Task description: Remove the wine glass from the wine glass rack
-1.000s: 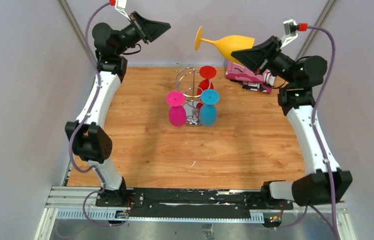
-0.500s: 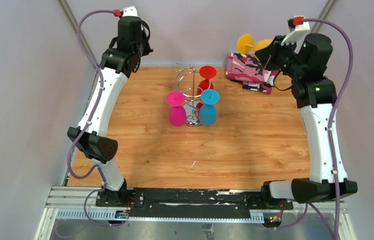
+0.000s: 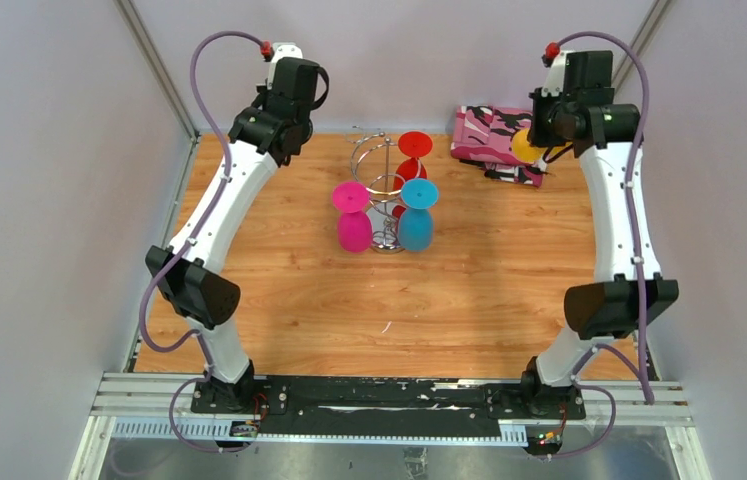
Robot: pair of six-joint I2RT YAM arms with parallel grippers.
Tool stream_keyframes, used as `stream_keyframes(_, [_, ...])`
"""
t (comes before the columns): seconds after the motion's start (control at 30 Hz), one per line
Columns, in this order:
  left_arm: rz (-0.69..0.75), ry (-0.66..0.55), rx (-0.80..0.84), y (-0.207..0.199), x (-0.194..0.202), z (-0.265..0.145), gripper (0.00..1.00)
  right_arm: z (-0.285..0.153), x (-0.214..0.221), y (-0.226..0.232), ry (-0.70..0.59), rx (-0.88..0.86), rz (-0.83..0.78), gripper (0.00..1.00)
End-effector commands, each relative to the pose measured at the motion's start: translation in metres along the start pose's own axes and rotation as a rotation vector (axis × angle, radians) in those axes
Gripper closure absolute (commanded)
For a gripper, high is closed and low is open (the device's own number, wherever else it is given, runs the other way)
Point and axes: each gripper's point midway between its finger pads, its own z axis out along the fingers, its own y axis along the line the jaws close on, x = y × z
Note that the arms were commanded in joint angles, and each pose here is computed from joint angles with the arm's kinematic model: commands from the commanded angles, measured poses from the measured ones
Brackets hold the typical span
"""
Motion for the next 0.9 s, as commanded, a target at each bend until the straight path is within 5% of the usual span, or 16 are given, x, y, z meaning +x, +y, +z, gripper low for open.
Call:
stream_keyframes(0.0, [-0.025,-0.003,0.082,-0.013,0.006,-0.003,1.0,0.02,0.048,-0.033,0.233,0.096,-0.059,1.0])
stream_keyframes(0.43, [0.017,0.066,0.204,-0.028,0.062,-0.016,1.0,0.091,0.108,-0.04,0.456,-0.029,-0.034,1.0])
stream_keyframes(0.87, [0.015,0.065,0.248,-0.03,0.067,-0.022,1.0,0.117,0.152,-0.054,0.617,-0.035,-0.076,1.0])
